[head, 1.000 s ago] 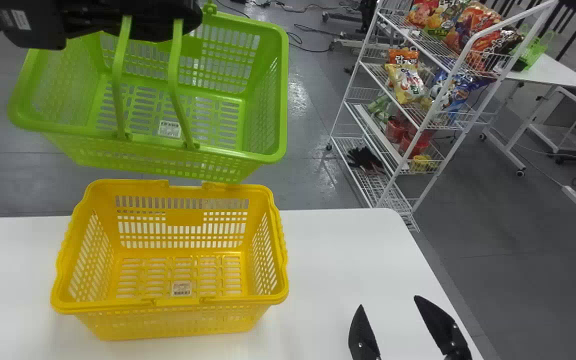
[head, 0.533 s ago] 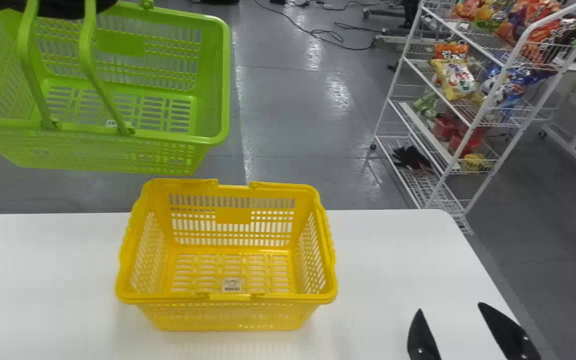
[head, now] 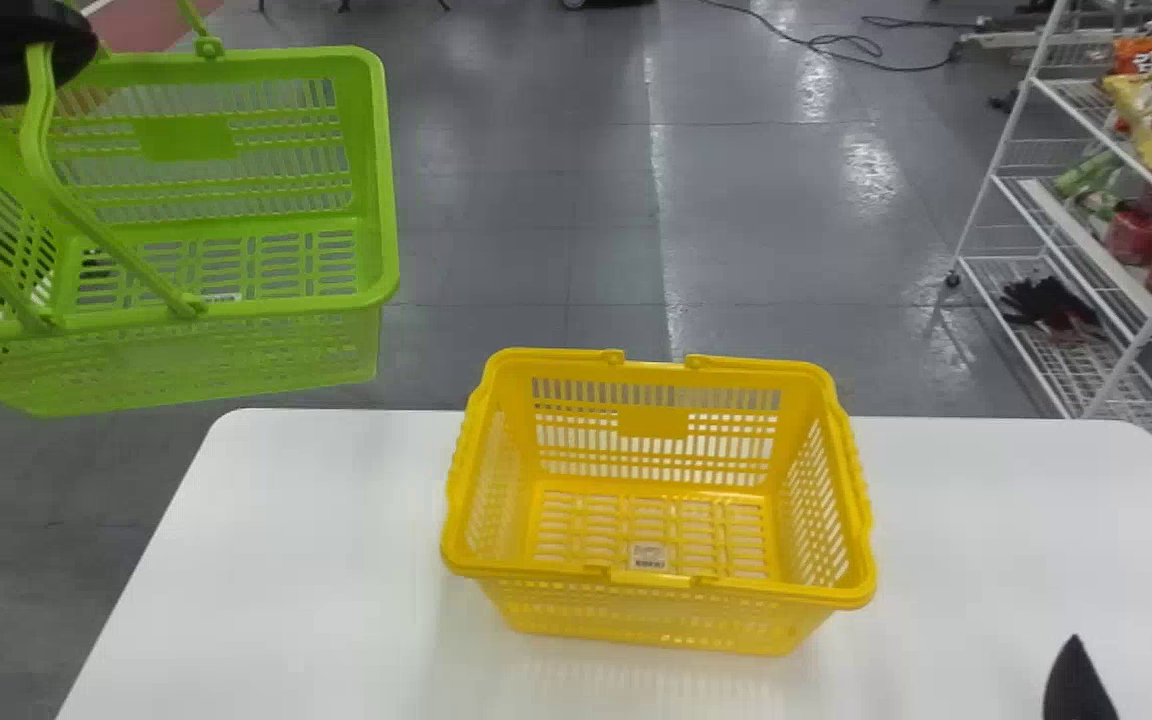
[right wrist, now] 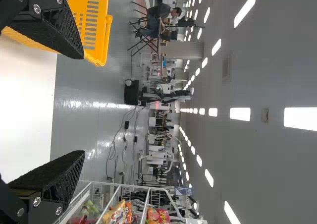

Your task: Grasp handle with right gripper to insert into left gripper then lift and swing left to center

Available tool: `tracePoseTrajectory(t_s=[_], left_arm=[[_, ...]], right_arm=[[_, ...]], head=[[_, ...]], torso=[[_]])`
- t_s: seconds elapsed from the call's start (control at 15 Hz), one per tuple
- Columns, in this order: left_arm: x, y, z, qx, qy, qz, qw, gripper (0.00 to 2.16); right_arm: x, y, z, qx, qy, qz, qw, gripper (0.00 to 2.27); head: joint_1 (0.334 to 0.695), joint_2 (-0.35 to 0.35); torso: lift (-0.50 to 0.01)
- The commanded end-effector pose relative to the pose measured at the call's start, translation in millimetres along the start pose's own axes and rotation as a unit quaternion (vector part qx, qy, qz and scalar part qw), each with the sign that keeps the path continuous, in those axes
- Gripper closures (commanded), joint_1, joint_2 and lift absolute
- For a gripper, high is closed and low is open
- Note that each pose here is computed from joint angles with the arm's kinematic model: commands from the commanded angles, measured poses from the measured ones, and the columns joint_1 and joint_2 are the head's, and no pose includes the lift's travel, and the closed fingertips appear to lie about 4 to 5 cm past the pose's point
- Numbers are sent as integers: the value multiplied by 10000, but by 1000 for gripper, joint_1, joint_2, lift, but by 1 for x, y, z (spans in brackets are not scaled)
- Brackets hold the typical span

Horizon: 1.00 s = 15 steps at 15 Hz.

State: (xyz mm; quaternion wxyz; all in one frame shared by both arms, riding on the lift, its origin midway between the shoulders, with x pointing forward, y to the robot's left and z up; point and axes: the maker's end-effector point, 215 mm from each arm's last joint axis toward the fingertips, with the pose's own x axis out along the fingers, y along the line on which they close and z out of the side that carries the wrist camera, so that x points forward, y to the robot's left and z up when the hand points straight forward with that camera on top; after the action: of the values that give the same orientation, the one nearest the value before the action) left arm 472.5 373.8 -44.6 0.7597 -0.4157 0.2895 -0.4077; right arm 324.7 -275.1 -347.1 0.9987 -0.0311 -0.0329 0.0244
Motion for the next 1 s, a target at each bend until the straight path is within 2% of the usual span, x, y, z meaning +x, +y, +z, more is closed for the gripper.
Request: tracePoseTrajectory(t_s=[0.0, 0.2, 0.33, 0.6, 0.93], left_arm=[[-40, 15, -17, -86, -234, 228, 9994, 2135], [-72, 22, -41, -176, -399, 337, 9985, 2135], [-85, 25, -66, -174, -395, 431, 9981, 2135], [-112, 25, -118, -123, -465, 677, 9965, 2135], [-119, 23, -184, -223, -557, 718, 9956, 2135]], right_arm=[[1, -1, -1, -7, 5, 4, 10000, 134], [1, -3, -1, -29, 6, 17, 10000, 134], [0, -5, -3, -38, 20, 13, 10000, 134], [-2, -12, -2, -24, -7, 4, 10000, 134], [-1, -13, 0, -42, -48, 32, 10000, 134]], head=[[695, 131], [695, 197], [695, 218], [695, 240], [695, 249]], torso=[[-93], [-93], [-93], [-93], [-93]])
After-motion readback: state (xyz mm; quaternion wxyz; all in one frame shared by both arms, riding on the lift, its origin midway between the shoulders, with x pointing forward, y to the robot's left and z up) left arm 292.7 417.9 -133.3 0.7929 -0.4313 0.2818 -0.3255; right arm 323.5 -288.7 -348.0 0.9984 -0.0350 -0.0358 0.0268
